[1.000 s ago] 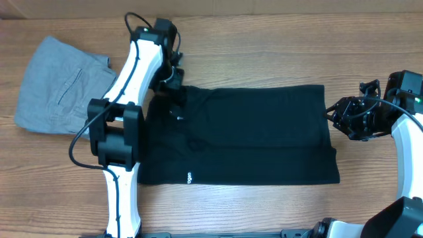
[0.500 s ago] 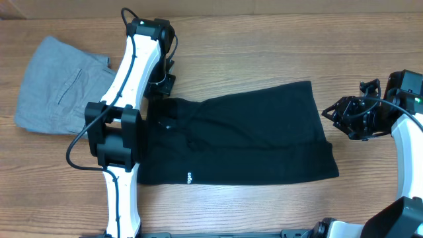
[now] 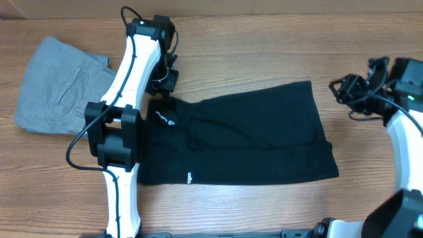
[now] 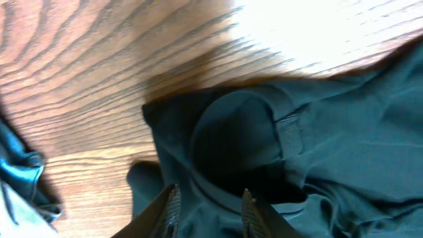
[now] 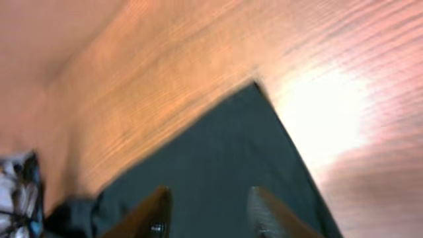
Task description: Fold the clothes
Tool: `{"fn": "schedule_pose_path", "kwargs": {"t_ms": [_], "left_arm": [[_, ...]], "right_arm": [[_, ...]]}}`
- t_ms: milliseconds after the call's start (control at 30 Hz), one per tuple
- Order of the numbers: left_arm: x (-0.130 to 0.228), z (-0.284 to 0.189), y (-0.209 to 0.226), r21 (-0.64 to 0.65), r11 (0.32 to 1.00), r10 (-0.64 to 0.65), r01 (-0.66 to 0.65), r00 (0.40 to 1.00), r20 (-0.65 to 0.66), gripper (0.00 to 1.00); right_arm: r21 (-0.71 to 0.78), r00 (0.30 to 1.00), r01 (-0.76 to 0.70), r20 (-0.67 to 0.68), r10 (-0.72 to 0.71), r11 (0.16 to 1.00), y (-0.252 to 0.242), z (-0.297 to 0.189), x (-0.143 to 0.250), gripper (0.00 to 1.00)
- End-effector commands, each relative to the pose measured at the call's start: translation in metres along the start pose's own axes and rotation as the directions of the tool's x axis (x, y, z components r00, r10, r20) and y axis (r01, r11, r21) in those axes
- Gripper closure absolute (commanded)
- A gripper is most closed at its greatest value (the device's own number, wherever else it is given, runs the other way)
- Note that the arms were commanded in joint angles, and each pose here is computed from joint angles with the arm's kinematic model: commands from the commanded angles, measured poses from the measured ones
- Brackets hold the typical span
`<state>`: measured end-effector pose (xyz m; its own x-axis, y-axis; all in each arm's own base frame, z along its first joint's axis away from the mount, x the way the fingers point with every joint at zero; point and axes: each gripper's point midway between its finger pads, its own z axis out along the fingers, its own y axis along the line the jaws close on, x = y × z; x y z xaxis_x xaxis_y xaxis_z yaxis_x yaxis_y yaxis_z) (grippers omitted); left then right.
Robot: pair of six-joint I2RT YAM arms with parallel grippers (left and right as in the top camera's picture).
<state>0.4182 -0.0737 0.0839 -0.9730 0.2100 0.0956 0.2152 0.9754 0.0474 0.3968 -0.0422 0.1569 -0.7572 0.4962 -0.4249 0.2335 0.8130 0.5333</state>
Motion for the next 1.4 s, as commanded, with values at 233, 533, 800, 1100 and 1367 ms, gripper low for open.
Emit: {"fn": "schedule_pose_path", "kwargs": {"t_ms": [233, 533, 800, 1100, 1367], "left_arm": [[-0.005, -0.021, -0.025, 0.164, 0.986, -0.010, 0.000, 0.998, 0.059, 0.71], [-0.005, -0.022, -0.031, 0.194, 0.981, -0.011, -0.001, 0.998, 0.061, 0.69], [-0.009, -0.025, -0.040, 0.247, 0.969, -0.010, -0.010, 0.997, 0.079, 0.64], [-0.021, -0.029, -0.060, 0.304, 0.950, 0.024, -0.066, 0.990, 0.138, 0.58], [-0.027, -0.023, -0.053, 0.122, 0.984, 0.106, -0.127, 0.981, 0.164, 0.56]], "right_arm": [[0.139, 0.990, -0.029, -0.131, 0.047, 0.990, -0.033, 0.135, 0.041, 0.87], [0.409, 0.982, -0.135, -0.067, 0.178, 0.902, -0.114, 0.155, 0.050, 0.89], [0.343, 0.958, -0.262, -0.023, 0.287, 0.902, -0.134, 0.141, 0.028, 0.90], [0.083, 0.981, -0.172, -0.074, 0.178, 0.982, -0.087, 0.121, -0.002, 0.75], [-0.040, 0.995, -0.101, -0.002, 0.101, 0.994, -0.021, 0.057, -0.027, 0.69]]}}
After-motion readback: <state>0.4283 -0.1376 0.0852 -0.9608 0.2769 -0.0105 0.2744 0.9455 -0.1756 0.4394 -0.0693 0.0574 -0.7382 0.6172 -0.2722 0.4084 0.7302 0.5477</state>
